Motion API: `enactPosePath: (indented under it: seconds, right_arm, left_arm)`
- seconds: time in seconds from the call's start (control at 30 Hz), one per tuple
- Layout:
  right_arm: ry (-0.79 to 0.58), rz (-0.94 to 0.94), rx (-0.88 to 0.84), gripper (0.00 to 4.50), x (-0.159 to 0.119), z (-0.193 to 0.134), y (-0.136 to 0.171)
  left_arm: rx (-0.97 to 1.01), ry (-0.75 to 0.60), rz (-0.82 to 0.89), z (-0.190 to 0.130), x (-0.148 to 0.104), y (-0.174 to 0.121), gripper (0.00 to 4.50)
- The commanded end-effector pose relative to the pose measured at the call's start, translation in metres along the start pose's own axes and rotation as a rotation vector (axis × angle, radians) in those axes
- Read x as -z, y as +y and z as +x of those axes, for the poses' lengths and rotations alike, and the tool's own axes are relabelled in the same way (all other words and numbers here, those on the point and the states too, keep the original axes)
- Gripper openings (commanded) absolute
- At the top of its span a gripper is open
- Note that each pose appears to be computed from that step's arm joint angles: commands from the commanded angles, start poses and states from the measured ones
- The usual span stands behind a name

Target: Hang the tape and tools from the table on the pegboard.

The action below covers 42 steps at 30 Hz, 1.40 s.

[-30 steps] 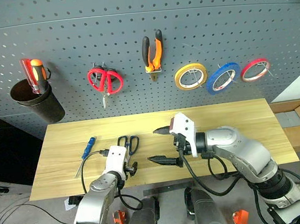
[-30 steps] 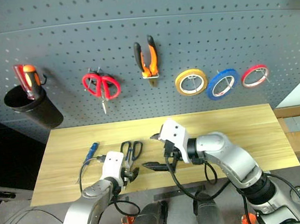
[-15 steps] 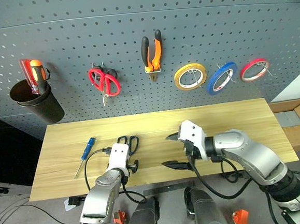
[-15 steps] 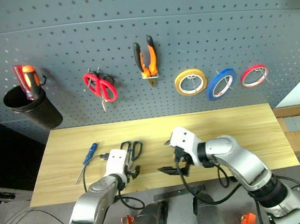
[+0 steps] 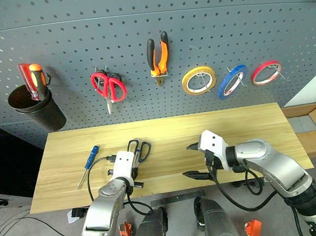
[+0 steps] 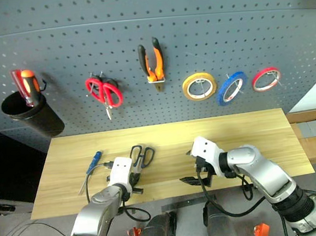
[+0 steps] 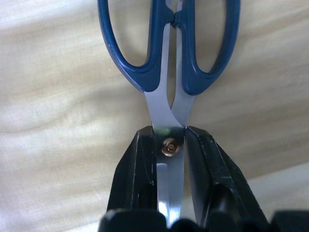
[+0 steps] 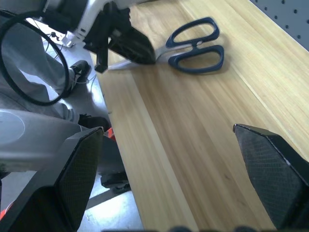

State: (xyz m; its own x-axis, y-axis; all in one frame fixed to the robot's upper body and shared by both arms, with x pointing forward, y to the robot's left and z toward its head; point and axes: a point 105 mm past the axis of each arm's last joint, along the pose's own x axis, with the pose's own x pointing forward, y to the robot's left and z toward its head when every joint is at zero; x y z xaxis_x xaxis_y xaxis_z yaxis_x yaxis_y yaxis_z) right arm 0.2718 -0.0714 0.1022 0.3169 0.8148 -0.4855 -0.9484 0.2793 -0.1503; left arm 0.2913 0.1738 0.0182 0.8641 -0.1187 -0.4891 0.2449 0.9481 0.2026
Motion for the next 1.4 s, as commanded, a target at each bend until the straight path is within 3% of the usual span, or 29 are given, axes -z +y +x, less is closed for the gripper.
enactPosePath:
  seconds: [0.03,0.2,0.33,0.47,0.53,0.6,0.87,1.4]
  right_arm:
    - [-0.02,-0.038,0.031,4.5,-0.007,-0.009,-0.01]
    - [-0.053,-0.051,0.014,4.5,-0.012,-0.011,-0.013]
    - [-0.093,-0.059,-0.048,4.5,-0.018,-0.008,-0.005]
    - [-0.113,-0.073,-0.072,4.5,-0.021,-0.004,-0.004]
    - [-0.13,-0.079,-0.072,4.5,-0.026,-0.002,-0.006]
    - [-0.143,-0.083,-0.072,4.5,-0.029,-0.001,-0.009]
    - [-0.15,-0.099,-0.078,4.5,-0.031,0.002,-0.015]
    - [-0.155,-0.116,-0.057,4.5,-0.036,0.004,-0.019]
  left_arm:
    - [0.067,-0.421,0.115,-0.032,-0.071,-0.012,0.56]
    - [0.099,-0.666,0.151,-0.069,-0.095,-0.017,0.56]
    - [0.05,-0.782,0.141,-0.09,-0.107,-0.012,0.56]
    - [-0.045,-0.844,0.159,-0.101,-0.116,0.005,0.56]
    - [-0.166,-0.88,0.13,-0.109,-0.122,0.028,0.56]
    - [-0.23,-0.895,0.125,-0.114,-0.125,0.041,0.56]
    - [-0.224,-0.918,0.195,-0.115,-0.128,0.036,0.56]
    - [-0.175,-0.824,0.155,-0.078,-0.123,0.039,0.56]
